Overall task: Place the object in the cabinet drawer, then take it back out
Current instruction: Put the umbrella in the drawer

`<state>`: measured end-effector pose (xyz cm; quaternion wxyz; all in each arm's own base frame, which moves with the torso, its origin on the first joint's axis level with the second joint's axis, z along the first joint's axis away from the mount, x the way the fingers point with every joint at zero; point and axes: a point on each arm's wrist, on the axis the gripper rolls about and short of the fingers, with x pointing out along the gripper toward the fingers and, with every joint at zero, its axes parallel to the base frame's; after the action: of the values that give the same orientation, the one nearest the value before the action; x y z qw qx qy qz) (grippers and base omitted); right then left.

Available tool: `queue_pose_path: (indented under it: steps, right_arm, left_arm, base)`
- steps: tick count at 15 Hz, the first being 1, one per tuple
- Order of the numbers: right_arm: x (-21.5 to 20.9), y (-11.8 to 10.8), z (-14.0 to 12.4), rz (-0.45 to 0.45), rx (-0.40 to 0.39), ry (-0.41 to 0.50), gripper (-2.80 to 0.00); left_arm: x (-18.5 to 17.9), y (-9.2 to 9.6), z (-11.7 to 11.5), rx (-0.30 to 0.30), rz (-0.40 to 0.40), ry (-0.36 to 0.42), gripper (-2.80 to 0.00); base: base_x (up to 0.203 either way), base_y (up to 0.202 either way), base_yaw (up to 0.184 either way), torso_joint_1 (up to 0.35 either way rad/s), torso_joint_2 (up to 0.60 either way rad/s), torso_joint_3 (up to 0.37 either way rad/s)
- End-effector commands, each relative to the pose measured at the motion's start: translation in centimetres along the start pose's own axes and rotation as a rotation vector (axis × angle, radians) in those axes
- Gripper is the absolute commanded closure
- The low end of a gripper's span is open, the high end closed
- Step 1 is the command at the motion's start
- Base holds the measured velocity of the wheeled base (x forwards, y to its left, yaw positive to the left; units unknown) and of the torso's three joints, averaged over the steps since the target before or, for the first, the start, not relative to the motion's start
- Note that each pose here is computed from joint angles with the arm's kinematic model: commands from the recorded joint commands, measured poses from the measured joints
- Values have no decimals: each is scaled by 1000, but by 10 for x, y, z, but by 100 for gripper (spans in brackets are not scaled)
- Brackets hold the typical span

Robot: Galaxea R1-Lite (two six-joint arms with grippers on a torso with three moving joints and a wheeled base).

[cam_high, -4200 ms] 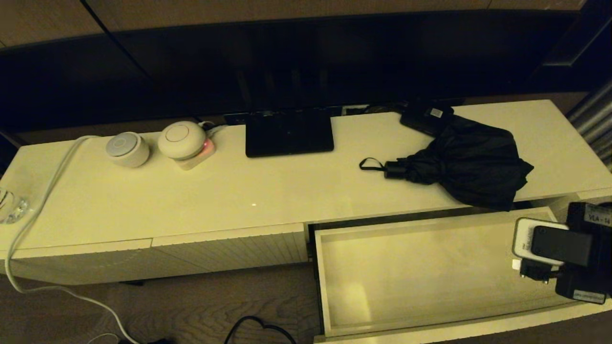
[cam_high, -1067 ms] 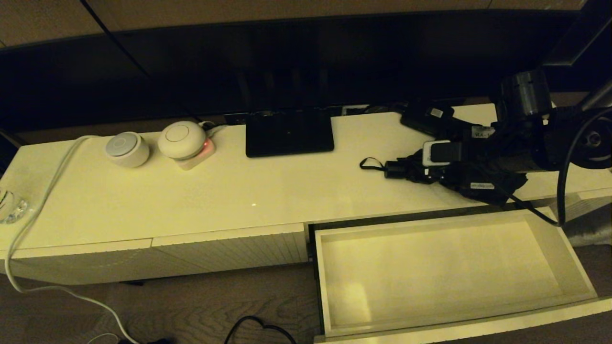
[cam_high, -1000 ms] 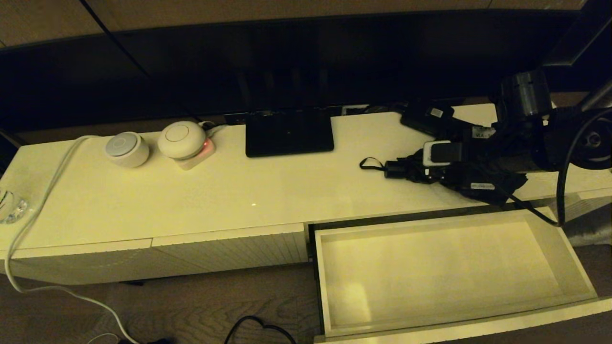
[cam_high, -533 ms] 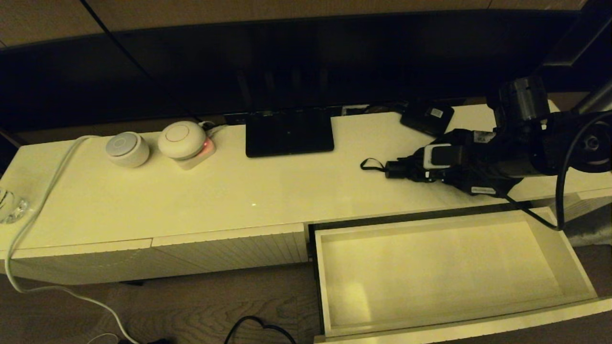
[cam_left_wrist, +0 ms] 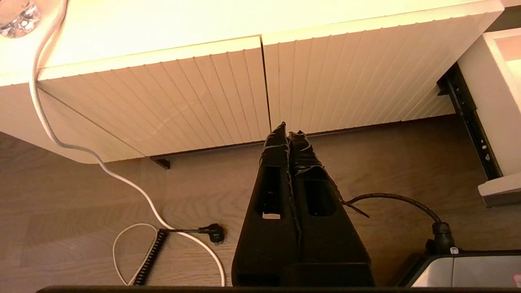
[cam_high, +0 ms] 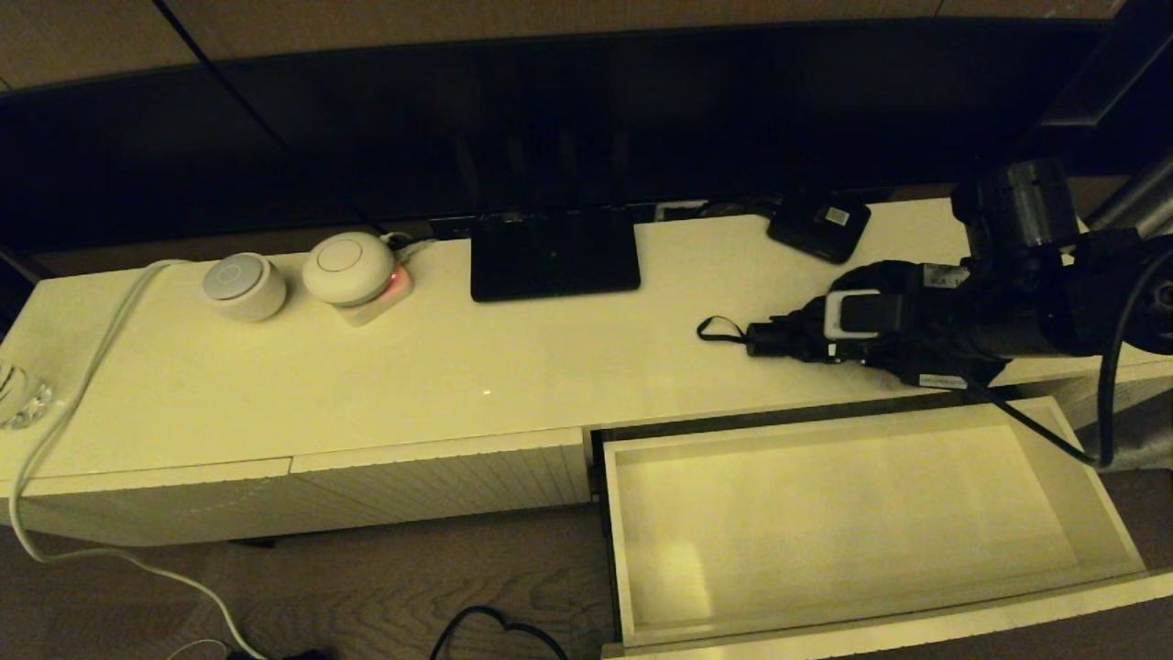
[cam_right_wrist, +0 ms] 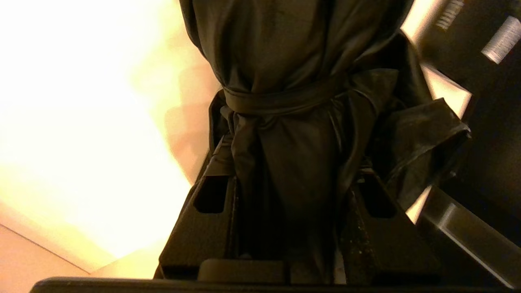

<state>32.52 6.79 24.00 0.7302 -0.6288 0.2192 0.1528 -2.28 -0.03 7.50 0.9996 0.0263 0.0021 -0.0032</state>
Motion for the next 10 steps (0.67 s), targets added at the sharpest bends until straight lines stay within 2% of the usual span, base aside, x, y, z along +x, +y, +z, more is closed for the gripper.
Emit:
queue_pose_path:
  steps: [1, 6, 8, 10]
  right_arm:
    - [-22, -9, -3, -70, 3, -13, 0]
    - [-71, -5, -14, -120, 8, -27, 0]
    - [-99, 11, -21, -95, -7, -37, 0]
    - [-112, 41, -31, -17, -34, -12, 0]
  left_arm:
    - [0, 0, -1, 0, 0, 3, 0]
    - [0, 0, -1, 0, 0, 3, 0]
    - [0, 0, -1, 0, 0, 3, 0]
    - [0, 0, -1, 0, 0, 3, 0]
  base:
    - [0, 0, 0, 0, 0, 0]
    - [0, 0, 0, 0, 0, 0]
    - [0, 0, 0, 0, 0, 0]
    - [0, 0, 0, 0, 0, 0]
